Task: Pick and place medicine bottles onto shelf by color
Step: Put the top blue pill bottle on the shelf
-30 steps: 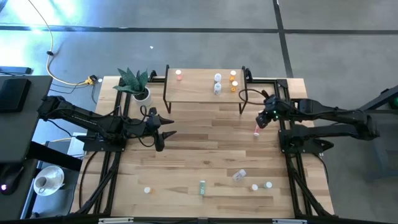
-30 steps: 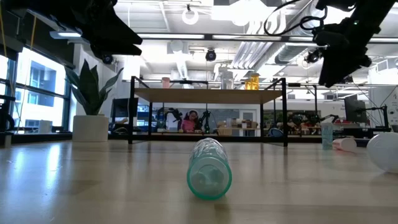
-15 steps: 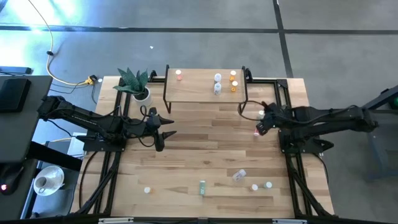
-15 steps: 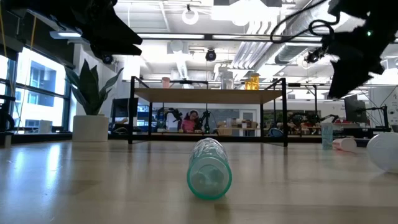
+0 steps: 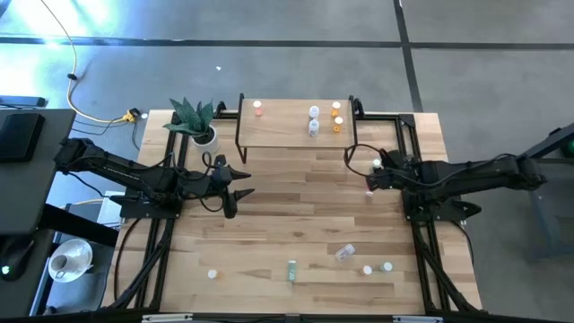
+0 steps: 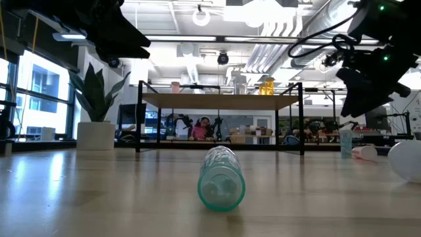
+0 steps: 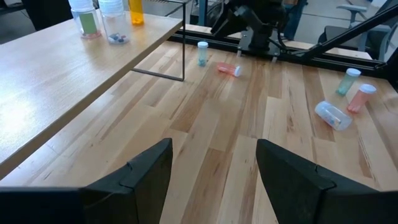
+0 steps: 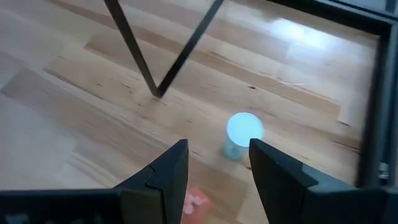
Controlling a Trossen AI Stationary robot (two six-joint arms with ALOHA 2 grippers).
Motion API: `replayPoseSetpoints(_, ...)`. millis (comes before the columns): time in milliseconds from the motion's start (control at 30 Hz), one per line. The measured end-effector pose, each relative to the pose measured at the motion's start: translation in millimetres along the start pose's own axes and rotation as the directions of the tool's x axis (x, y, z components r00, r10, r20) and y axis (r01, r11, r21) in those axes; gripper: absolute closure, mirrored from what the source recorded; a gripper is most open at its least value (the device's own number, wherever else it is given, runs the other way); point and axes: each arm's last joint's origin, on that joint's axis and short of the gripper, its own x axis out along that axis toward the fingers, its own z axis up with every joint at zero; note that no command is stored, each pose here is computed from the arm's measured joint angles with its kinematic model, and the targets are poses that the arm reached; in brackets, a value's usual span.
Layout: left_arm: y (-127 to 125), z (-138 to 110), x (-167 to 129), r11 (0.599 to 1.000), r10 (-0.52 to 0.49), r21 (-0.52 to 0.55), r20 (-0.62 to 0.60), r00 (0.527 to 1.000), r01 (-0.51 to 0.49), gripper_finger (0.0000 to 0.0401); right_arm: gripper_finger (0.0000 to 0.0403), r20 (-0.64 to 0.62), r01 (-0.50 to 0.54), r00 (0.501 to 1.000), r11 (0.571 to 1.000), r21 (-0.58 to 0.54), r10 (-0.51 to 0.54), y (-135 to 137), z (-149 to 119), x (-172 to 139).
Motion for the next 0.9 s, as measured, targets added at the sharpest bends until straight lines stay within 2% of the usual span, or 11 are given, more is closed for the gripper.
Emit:
replayPoseSetpoints(167, 0, 0, 0, 1.0, 0.0, 0.0, 0.0, 1.0, 0.0, 0.0178, 0.0242, 0.03, -0.028, 0.999, 0.999, 0.028, 0.027, 3, -3, 5)
replayPoseSetpoints(433, 0, 0, 0, 1.0, 0.0, 0.0, 0.0, 1.0, 0.0, 0.0178, 0.0227, 0.088, 0.012, 0.996, 0.999, 0.037, -0.015, 2, -1, 6)
replayPoseSetpoints(633, 0, 0, 0, 1.0, 0.0, 0.0, 0.0, 1.0, 0.0, 0.0178, 0.0213, 0.095, 0.015, 0.995, 0.995, 0.094, -0.024, 1, -1, 6)
replayPoseSetpoints(900, 0, 0, 0, 1.0, 0.0, 0.0, 0.0, 1.0, 0.0, 0.0178, 0.0212, 0.09, 0.089, 0.99, 0.984, 0.155, -0.104, 3, -5, 13)
